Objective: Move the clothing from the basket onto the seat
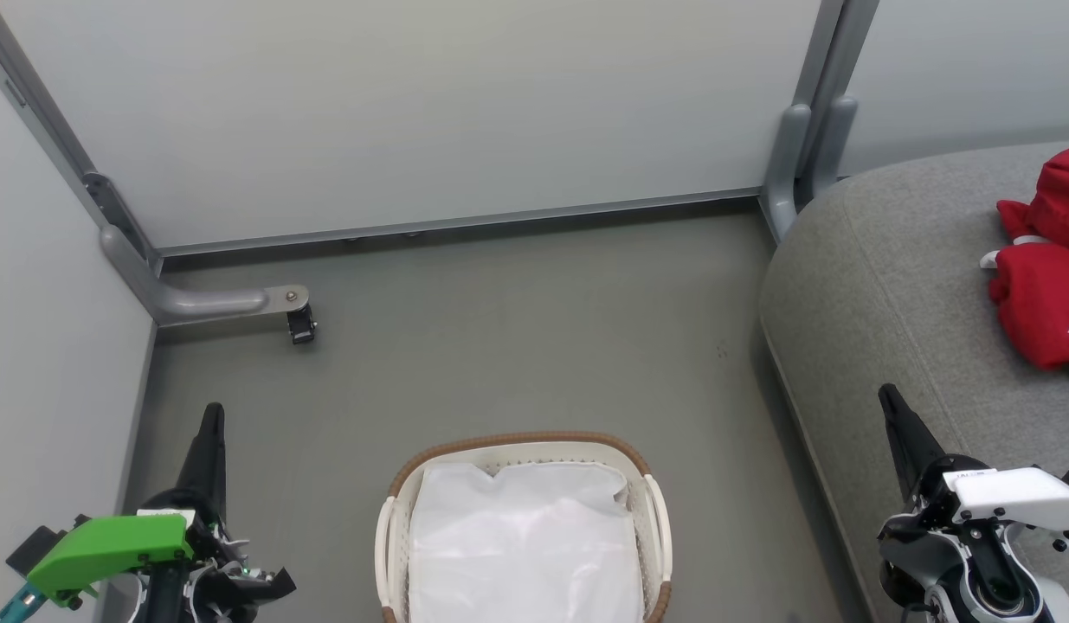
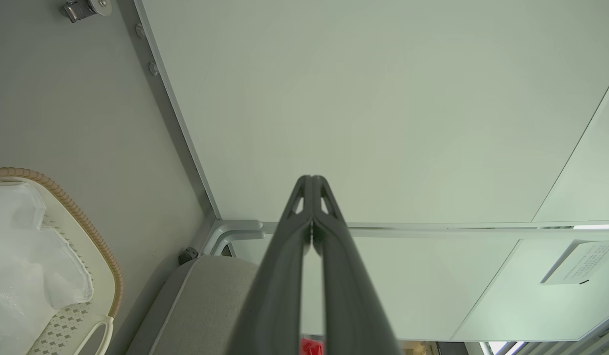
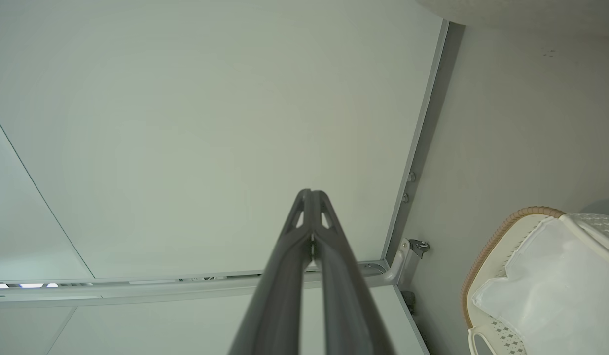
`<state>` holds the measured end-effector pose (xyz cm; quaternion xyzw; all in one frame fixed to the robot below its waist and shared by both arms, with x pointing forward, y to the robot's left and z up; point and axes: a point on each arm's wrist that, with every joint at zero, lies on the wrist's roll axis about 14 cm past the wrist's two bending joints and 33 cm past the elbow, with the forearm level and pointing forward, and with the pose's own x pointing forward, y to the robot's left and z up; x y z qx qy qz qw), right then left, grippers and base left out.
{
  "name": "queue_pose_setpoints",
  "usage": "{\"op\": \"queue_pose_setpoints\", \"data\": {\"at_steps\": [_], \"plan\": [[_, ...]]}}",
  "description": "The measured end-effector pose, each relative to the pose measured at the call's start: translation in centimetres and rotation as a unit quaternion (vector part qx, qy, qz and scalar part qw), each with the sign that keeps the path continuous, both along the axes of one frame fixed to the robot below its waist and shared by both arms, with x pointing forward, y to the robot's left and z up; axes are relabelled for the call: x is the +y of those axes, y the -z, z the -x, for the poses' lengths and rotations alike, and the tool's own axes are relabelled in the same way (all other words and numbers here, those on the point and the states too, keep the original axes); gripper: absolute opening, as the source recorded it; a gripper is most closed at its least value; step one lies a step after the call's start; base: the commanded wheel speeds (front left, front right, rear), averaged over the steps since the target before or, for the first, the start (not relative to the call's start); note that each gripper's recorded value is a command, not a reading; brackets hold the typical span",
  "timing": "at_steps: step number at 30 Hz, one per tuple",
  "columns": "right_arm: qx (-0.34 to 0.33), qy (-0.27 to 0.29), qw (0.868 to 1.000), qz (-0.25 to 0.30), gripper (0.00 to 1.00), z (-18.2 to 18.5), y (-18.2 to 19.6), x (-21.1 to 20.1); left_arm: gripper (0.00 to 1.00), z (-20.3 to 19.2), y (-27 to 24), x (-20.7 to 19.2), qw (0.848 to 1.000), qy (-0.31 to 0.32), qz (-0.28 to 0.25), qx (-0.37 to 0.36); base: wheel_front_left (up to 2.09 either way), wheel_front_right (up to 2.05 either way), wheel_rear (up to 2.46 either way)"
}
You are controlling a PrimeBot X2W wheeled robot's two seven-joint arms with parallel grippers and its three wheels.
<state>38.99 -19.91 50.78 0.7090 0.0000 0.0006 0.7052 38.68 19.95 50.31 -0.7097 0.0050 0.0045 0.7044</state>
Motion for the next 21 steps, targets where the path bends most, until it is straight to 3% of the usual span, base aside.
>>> {"op": "queue_pose_setpoints", "data": {"at_steps": [21], "plan": [[0.0,0.0,1.0,0.0,0.0,0.0,0.0,0.01,0.0,0.0,0.0,0.02,1.0,-0.001,0.0,0.0,0.0,0.0,0.0]]}}
